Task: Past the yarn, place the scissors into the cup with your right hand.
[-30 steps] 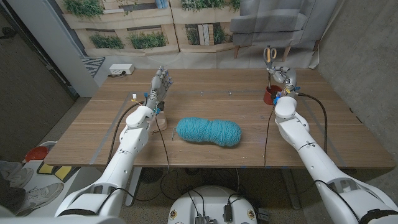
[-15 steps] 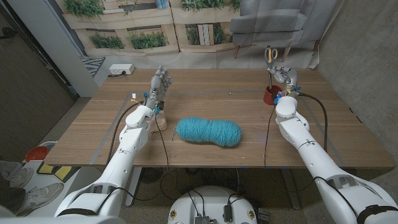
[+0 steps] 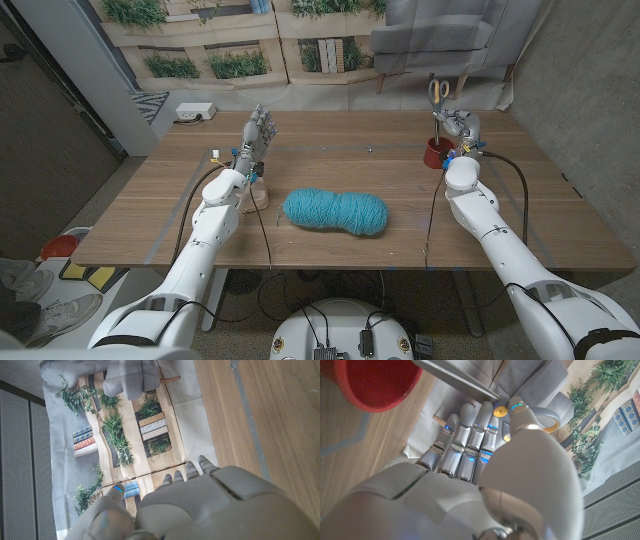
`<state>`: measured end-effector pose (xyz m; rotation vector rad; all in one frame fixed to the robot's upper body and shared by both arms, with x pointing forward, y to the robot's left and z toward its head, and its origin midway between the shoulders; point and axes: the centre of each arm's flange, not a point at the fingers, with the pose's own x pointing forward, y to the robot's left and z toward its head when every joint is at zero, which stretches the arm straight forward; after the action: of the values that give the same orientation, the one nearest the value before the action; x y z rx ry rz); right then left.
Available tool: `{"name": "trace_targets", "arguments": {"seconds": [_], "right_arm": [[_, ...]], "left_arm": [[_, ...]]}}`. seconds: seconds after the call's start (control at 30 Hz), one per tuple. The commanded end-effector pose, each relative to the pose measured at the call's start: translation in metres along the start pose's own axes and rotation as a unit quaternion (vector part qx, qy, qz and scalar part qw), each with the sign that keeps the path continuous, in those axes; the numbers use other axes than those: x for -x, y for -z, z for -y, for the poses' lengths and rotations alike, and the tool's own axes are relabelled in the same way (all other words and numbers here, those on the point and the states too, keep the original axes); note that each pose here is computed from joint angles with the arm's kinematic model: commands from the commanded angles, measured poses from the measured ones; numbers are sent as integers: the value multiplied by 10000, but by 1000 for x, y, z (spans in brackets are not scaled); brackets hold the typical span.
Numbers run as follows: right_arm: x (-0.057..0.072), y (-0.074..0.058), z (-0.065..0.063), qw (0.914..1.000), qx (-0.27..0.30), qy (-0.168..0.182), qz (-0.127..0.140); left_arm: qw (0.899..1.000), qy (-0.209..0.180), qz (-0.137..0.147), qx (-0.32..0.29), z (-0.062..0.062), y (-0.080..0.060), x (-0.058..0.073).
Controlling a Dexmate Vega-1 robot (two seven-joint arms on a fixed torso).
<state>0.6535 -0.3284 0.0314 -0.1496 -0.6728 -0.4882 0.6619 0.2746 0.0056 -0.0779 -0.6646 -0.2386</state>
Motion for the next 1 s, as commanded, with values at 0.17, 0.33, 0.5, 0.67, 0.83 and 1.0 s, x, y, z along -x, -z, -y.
{"name": "trace_targets", "arguments": {"seconds": [0.17,0.33,0.5,0.67,0.83,1.0], "right_arm": [[0,14,4,9999,42,8,-147],[-1,18,4,9998,48,12,-184],[-2,22,4,9997,71,15,-234],[-2,26,3,9996,96,11,-278],[-2,30,2,9994,102,4,-333],[-2,35,2,9992,114,0,-376]], "left_arm": [[10000,-4,-19,13,2,2,0],[10000,5,-26,20,3,2,-1],[10000,6,-32,29,3,3,-2],[10000,-2,-43,39,3,4,-3],[10000,0,-58,42,3,4,-4],[10000,2,-71,41,2,5,-6]]}}
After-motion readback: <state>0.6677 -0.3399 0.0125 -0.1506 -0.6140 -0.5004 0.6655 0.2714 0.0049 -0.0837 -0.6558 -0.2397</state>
